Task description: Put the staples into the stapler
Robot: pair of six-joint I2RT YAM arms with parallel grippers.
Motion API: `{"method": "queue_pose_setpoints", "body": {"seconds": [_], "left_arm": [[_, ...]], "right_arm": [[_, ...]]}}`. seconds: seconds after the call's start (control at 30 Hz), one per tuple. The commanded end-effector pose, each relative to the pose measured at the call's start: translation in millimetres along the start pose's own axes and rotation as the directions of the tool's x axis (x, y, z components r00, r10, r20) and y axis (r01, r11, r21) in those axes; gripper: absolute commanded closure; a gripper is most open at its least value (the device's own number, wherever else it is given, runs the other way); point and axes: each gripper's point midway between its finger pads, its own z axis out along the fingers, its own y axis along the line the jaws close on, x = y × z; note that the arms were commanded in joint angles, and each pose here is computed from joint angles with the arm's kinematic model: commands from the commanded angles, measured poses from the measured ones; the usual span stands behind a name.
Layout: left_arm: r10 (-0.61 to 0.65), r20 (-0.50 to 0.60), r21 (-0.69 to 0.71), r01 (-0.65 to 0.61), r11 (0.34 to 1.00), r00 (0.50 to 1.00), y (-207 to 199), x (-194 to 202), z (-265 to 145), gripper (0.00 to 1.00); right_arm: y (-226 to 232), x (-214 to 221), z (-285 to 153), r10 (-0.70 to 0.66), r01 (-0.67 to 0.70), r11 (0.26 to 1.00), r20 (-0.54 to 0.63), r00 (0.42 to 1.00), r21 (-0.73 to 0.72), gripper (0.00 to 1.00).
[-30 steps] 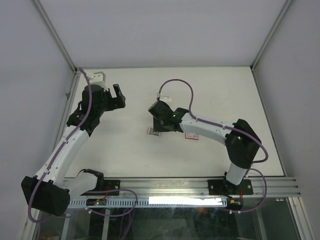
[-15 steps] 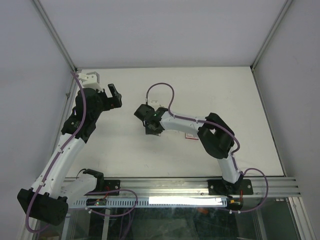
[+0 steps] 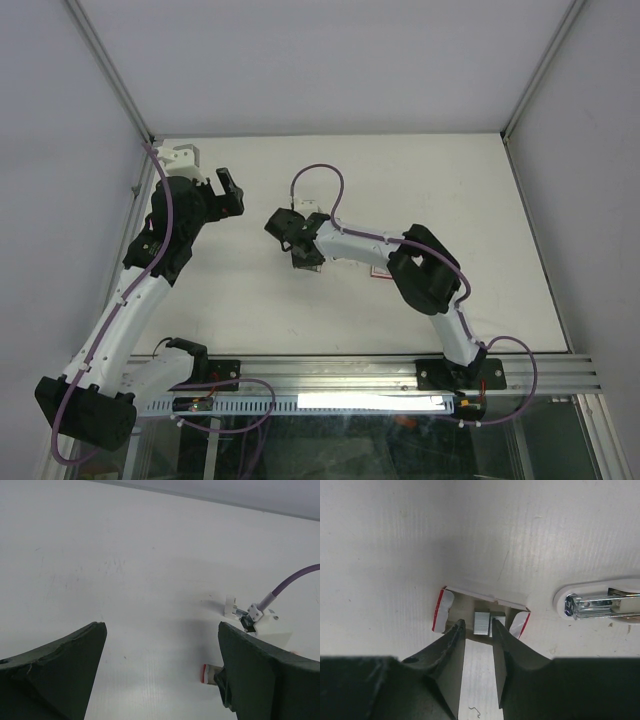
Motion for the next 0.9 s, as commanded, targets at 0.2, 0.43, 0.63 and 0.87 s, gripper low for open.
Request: {"method": "queue_pose_setpoints", "body": {"seconds": [0.2,0.43,0.63,0.87], "left_arm": [[0.016,0.048,0.015,-0.017,1.0,0.999,-4,-13,1,0.01],[0.016,0.045,0.016,-0.016,1.0,0.999,-4,-13,2,0.01],[0.016,0.042,0.017,-0.017,1.0,0.999,-4,-12,2,0.01],[0.015,0.046,0.019,-0.016,1.0,0.999,-4,-12,1,0.01]], "right_arm": [[1,-15,-1,0.036,-0.037,0.999,0.037,0.999,0.008,0.7],[3,-15,2,0.029,-0.029,1.0,0.035,0.999,0.003,0.73],[5,-15,4,0.026,-0.026,1.0,0.035,0.999,-0.005,0.77],[6,-13,7,0.017,-0.017,1.0,0.027,0.999,-0.001,0.8]]}}
